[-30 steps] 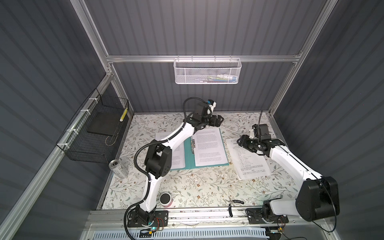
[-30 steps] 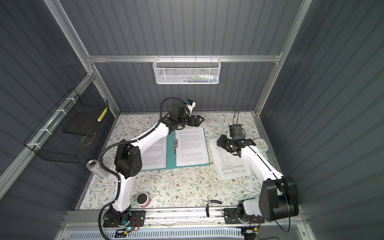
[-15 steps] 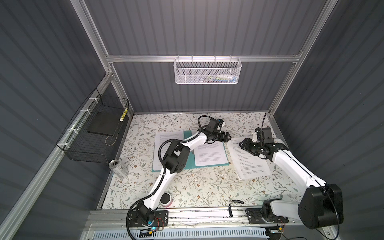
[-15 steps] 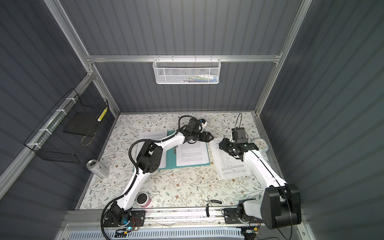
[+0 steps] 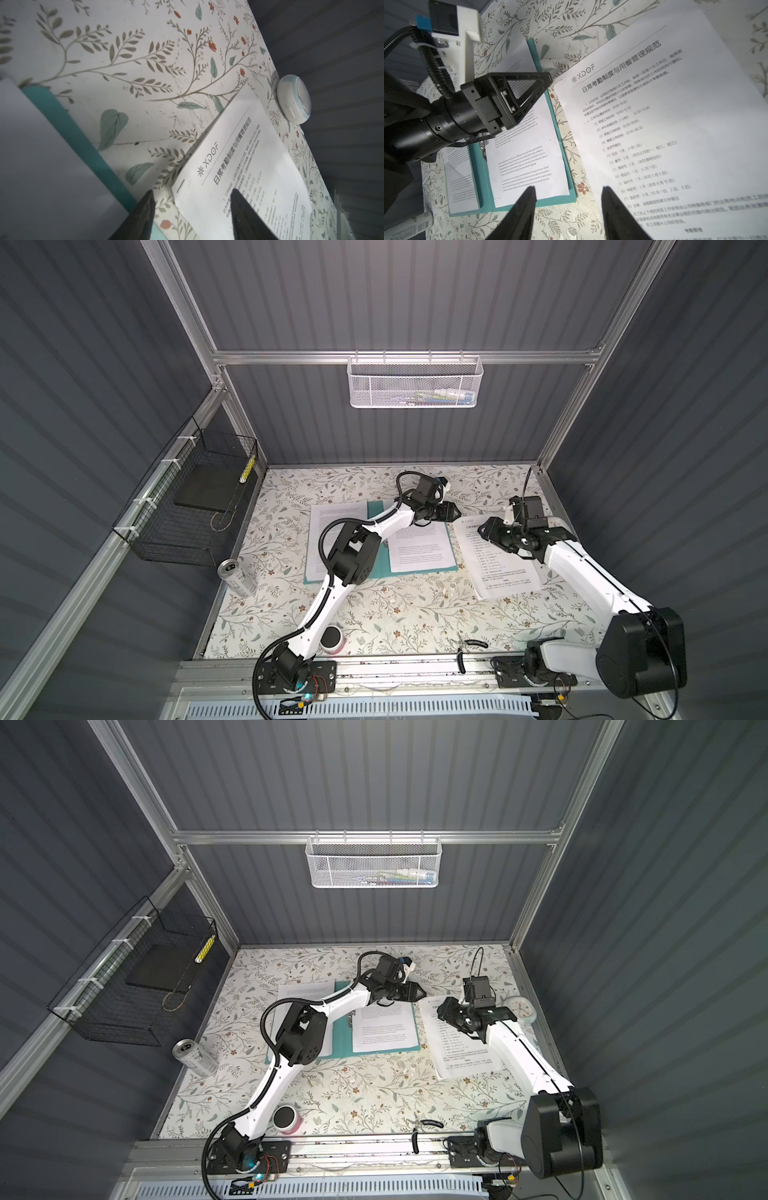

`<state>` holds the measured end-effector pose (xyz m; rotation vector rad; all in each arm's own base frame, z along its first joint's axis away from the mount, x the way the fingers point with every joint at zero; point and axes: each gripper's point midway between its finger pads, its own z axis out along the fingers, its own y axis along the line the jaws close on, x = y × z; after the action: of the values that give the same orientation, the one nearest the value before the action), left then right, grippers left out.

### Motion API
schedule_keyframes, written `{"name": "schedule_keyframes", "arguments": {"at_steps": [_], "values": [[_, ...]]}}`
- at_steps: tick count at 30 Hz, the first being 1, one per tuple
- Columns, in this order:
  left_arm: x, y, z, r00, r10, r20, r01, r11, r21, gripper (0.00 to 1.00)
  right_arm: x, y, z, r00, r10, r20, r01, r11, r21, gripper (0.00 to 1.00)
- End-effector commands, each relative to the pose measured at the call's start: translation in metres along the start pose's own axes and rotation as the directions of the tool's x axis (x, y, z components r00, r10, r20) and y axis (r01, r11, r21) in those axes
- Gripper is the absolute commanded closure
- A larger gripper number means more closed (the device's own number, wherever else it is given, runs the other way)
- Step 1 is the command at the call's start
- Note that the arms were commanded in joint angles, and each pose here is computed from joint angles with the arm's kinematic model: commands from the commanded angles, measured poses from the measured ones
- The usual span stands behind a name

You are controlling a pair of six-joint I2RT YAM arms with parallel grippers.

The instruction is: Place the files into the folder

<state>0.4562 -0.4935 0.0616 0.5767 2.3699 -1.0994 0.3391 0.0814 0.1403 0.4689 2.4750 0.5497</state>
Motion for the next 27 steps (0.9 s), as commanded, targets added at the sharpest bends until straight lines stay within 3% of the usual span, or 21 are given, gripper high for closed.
{"name": "schedule_keyframes", "arguments": {"at_steps": [1,3,10,13,15,19,22,24,27], "values": [[0.006,-0.011,0.008,1.0,-0.005,-0.03,0.006,0.999,0.033,0.47,0.0,0.001,-0.002,1.0,-0.001,0.009,0.001,1.0,-0.013,0.46],[0.008,-0.008,0.01,0.999,-0.012,-0.032,0.013,1.0,0.02,0.53,0.0,0.001,-0.001,1.0,-0.005,0.008,0.005,1.0,-0.011,0.46],[0.013,0.005,0.02,0.998,-0.035,-0.046,0.034,0.999,-0.016,0.57,0.004,-0.002,0.001,1.0,-0.008,0.001,0.008,1.0,-0.006,0.46],[0.019,0.004,0.025,0.997,-0.049,-0.062,0.049,0.999,-0.002,0.67,0.006,-0.004,0.002,1.0,-0.006,-0.004,0.006,1.0,-0.003,0.46],[0.023,0.003,0.028,0.996,-0.05,-0.071,0.05,0.999,0.001,0.68,0.006,-0.005,0.002,1.0,-0.005,-0.007,0.005,1.0,-0.004,0.46],[0.027,0.006,0.028,0.996,-0.051,-0.073,0.05,0.999,-0.021,0.66,0.002,-0.003,0.004,1.0,-0.006,0.01,0.006,1.0,-0.018,0.46],[0.026,0.011,0.026,0.996,-0.053,-0.066,0.049,0.997,-0.058,0.48,0.002,-0.003,0.004,1.0,-0.006,0.009,0.006,1.0,-0.02,0.46],[0.026,0.012,0.025,0.996,-0.052,-0.066,0.048,0.997,-0.068,0.45,0.002,-0.005,0.005,1.0,-0.003,0.009,0.003,1.0,-0.013,0.46],[0.03,0.01,0.028,0.995,-0.056,-0.082,0.053,0.998,-0.044,0.56,0.002,-0.007,0.005,1.0,0.0,0.009,0.0,1.0,-0.012,0.46]]}}
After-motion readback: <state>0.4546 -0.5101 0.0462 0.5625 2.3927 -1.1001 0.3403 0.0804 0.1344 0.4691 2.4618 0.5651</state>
